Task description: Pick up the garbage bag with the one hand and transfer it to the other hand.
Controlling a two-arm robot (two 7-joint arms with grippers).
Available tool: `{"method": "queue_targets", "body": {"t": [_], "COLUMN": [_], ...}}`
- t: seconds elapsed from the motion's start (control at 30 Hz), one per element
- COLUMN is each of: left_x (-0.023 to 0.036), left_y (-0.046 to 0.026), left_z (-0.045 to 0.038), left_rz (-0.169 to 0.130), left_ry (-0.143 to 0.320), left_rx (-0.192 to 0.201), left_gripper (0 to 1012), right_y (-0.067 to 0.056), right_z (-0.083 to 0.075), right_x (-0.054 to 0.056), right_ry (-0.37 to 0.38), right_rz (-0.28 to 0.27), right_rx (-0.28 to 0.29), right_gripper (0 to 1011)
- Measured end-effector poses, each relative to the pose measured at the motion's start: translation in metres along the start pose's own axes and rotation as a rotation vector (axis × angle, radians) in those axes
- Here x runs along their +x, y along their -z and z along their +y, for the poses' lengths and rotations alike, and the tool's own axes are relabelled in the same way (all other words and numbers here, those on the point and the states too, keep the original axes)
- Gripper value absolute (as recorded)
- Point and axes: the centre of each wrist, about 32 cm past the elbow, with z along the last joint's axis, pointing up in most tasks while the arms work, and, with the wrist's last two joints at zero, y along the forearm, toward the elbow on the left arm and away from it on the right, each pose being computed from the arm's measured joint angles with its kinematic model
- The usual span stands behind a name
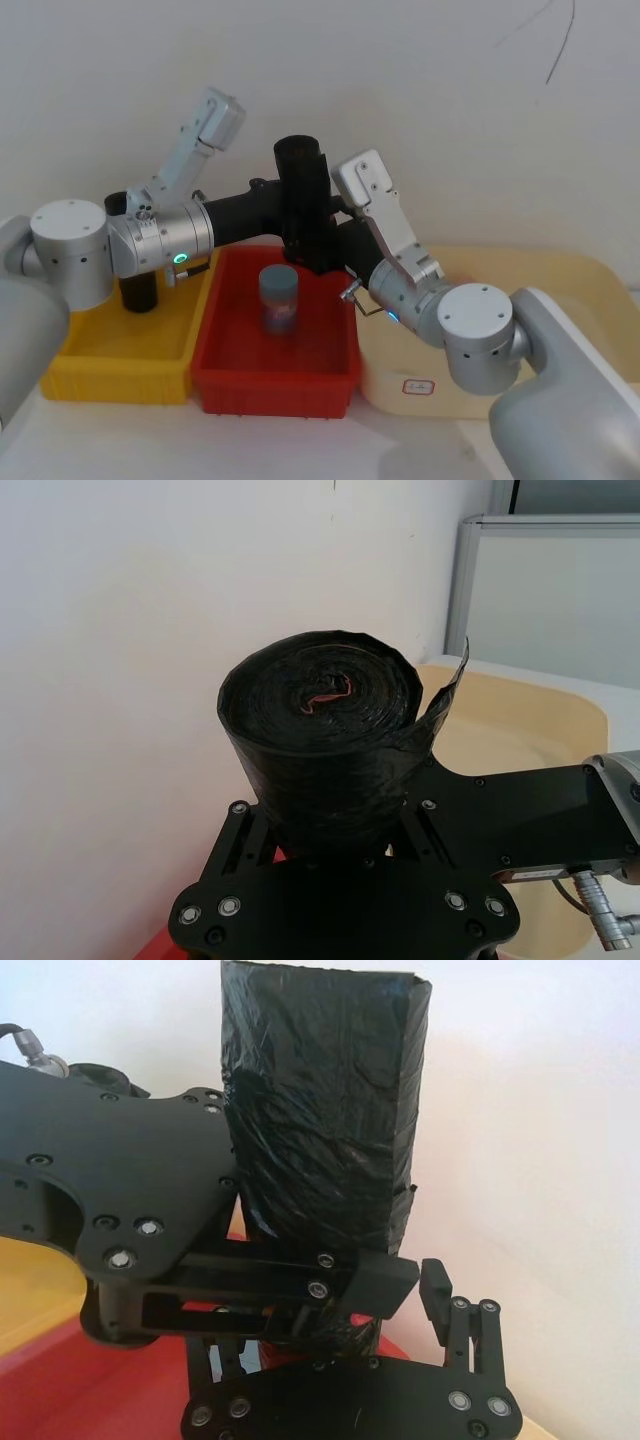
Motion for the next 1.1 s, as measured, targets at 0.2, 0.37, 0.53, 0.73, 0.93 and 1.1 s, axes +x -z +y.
{"method": "queue_targets", "body": {"t": [0.2,0.37,0.53,0.73,0.93,1.1], "left_x": [0.0,0.0,0.0001,0.0001,0.0,0.0], "left_y": [0.0,0.0,-0.0001,-0.0001,0.0,-0.0001], "left_z": [0.0,0.0,0.0,0.0001,0.0001,0.0], "left_rz": [0.0,0.0,0.0,0.0,0.0,0.0], "left_ry": [0.0,0.0,0.0,0.0,0.0,0.0], "left_rx": [0.0,0.0,0.0,0.0,0.0,0.0], "left_gripper": [434,433,433,434,434,434], "right_y": [-0.0003,-0.0002,-0.0002,-0.0002,-0.0001,-0.0002], "right_z": [0.0019,0.0027,0.0033,0.0039,0.0041,0.0042], "right_x": [-0.0003,-0.0008,-0.0009,-0.0009,-0.0009,-0.0009], "right_ry": [0.006,0.007,0.008,0.01,0.011,0.011], "right_rz": [0.0,0.001,0.0,0.001,0.001,0.0], "right_rx": [0.0,-0.001,-0.001,-0.002,-0.002,-0.002], "right_gripper": [949,817,705,651,611,582]}}
